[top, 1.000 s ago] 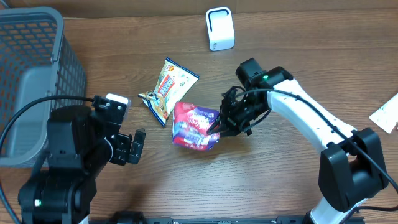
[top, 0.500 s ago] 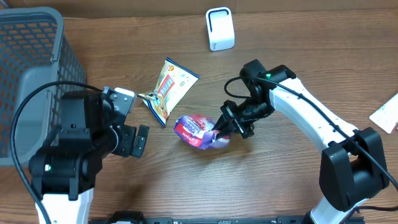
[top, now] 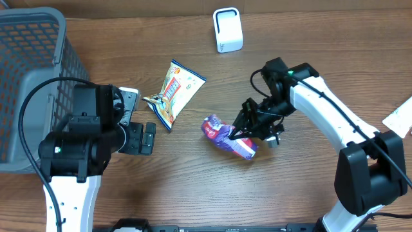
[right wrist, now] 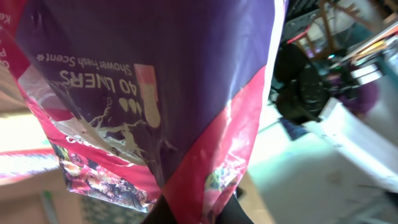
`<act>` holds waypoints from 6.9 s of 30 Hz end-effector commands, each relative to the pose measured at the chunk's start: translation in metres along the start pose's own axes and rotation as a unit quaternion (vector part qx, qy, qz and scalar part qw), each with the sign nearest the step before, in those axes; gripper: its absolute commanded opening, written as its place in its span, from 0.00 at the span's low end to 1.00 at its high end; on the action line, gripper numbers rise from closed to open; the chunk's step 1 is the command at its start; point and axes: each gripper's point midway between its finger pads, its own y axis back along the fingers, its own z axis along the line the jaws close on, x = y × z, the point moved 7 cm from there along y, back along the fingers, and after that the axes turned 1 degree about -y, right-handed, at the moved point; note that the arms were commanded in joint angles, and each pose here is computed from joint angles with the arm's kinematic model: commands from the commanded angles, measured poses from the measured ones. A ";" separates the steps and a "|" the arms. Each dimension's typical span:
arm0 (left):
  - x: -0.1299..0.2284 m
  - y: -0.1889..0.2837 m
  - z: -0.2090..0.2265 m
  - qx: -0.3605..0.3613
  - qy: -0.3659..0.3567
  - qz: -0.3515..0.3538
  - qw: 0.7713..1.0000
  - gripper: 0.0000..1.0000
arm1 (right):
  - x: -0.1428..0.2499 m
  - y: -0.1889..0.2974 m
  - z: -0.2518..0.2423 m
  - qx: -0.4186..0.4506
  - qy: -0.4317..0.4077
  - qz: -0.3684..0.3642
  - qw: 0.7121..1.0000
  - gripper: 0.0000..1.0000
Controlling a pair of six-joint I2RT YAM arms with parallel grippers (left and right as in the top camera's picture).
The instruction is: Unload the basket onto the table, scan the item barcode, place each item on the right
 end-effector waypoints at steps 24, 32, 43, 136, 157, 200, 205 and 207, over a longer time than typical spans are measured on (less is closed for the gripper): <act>-0.001 -0.027 0.002 0.005 0.032 0.072 0.997 1.00 | -0.014 -0.016 0.037 0.067 0.073 0.148 0.984 0.04; 0.000 -0.026 0.002 0.003 0.072 0.076 0.995 1.00 | -0.048 0.016 0.064 0.011 0.037 0.139 0.990 0.04; 0.001 -0.026 0.002 0.002 0.099 0.077 0.992 1.00 | -0.064 0.049 0.097 -0.082 0.100 0.145 0.981 0.66; -0.006 -0.027 0.003 0.000 0.098 0.057 0.994 1.00 | -0.023 0.071 0.073 -0.112 0.703 -0.184 0.677 0.63; -0.007 -0.027 0.003 0.001 0.100 0.054 0.993 1.00 | -0.016 0.115 0.123 -0.160 0.750 -0.348 0.539 1.00; -0.003 -0.027 0.002 -0.001 0.122 0.066 0.990 1.00 | -0.101 0.022 0.210 -0.148 0.778 -0.135 0.595 0.74; -0.003 -0.027 0.002 -0.001 0.122 0.067 0.990 1.00 | -0.105 0.016 0.201 -0.124 0.783 -0.125 0.597 0.84; -0.003 -0.027 0.002 -0.001 0.122 0.066 0.990 1.00 | -0.106 0.013 0.200 -0.120 0.785 -0.123 0.595 0.98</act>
